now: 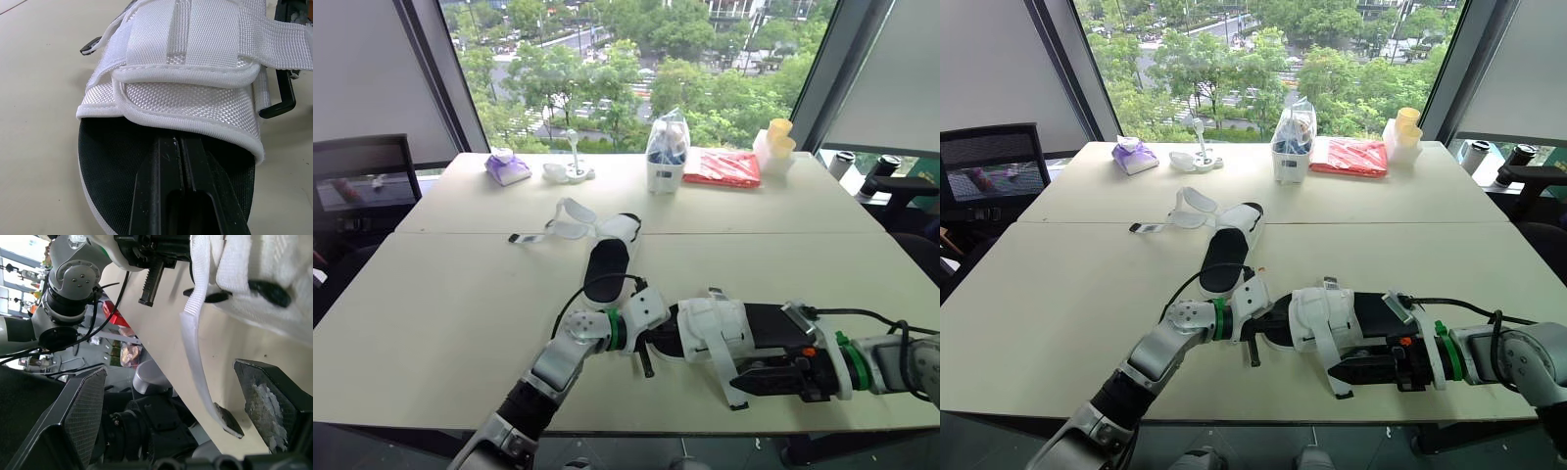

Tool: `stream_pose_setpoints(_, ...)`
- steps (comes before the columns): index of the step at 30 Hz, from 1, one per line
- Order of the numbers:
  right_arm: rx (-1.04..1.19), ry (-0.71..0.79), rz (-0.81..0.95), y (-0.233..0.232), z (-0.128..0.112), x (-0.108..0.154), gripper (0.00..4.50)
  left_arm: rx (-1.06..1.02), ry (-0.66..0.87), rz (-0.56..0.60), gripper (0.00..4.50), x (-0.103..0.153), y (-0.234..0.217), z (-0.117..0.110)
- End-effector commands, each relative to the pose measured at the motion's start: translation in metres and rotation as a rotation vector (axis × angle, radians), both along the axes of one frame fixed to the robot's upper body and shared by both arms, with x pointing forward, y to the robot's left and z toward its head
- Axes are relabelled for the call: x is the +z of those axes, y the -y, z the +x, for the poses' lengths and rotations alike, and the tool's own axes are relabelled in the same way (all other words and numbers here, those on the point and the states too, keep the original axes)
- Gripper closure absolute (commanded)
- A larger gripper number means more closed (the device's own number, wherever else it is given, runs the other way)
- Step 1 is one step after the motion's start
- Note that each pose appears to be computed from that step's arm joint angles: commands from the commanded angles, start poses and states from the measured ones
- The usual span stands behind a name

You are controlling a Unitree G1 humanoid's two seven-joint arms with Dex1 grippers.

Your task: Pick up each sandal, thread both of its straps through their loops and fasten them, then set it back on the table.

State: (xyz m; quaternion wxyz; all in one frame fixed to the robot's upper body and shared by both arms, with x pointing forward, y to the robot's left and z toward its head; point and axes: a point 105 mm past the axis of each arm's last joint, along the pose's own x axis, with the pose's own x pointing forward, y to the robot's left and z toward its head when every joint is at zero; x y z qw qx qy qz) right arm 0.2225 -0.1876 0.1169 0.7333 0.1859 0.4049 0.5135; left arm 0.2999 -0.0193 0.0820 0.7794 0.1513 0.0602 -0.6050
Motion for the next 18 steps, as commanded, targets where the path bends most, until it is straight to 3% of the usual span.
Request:
stream_pose_setpoints(1,0.038,-0.004,0.038,-0.012,-0.002,0.005,0.28,-0.026,-0.079,0.066,4.5,-0.026,0.005,-0.014)
stream_pose_setpoints(4,0.047,-0.008,0.045,-0.012,-0.003,0.008,1.23,-0.019,-0.083,0.066,4.5,-0.027,0.004,-0.013)
stream_pose_setpoints(10,0.026,0.013,0.023,-0.009,0.002,0.006,4.25,-0.011,-0.083,0.066,4.5,-0.028,0.003,-0.012)
stream_pose_setpoints(15,0.065,0.014,0.017,-0.018,-0.001,0.004,4.39,-0.009,-0.083,0.061,4.5,-0.027,0.005,-0.011)
stream_pose_setpoints(18,0.067,0.035,0.12,-0.026,0.007,0.026,4.39,-0.008,-0.083,0.061,4.5,-0.027,0.005,-0.011)
